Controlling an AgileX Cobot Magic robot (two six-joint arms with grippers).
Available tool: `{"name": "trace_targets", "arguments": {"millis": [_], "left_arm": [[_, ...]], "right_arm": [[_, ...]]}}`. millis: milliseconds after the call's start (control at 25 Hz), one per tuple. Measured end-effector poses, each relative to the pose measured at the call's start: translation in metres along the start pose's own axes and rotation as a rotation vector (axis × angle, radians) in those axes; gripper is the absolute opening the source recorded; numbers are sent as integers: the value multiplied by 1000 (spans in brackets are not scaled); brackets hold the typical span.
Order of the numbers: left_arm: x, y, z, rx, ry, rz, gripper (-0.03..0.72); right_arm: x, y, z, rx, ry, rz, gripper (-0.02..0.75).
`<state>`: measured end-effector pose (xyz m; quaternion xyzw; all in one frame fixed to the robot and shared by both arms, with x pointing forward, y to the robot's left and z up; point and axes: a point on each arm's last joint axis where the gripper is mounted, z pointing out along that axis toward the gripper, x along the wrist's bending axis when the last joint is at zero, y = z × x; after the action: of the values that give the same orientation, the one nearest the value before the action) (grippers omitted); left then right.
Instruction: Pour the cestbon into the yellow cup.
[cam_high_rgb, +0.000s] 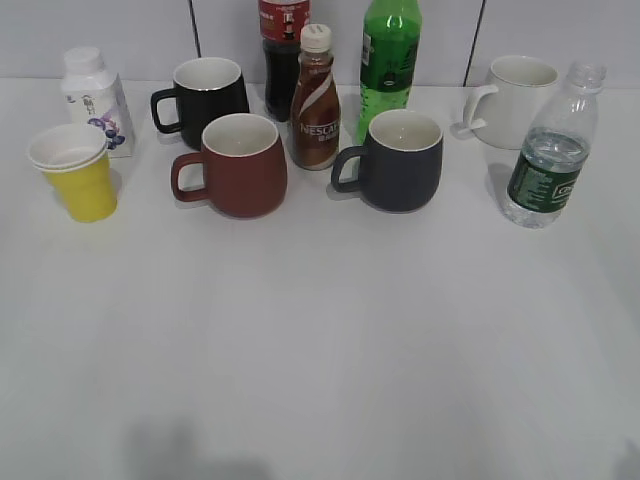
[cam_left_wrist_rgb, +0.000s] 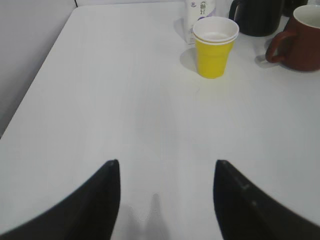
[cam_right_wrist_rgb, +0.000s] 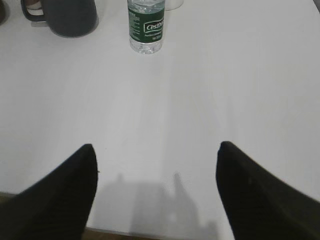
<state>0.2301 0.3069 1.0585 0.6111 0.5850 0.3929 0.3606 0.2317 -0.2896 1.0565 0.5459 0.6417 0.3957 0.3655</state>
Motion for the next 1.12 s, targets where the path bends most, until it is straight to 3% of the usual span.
{"name": "trace_targets", "arguments": {"millis": [1120], "left_arm": [[0, 0, 0, 0, 0, 0, 451]], "right_arm": [[0, 0, 0, 0, 0, 0, 554]]}}
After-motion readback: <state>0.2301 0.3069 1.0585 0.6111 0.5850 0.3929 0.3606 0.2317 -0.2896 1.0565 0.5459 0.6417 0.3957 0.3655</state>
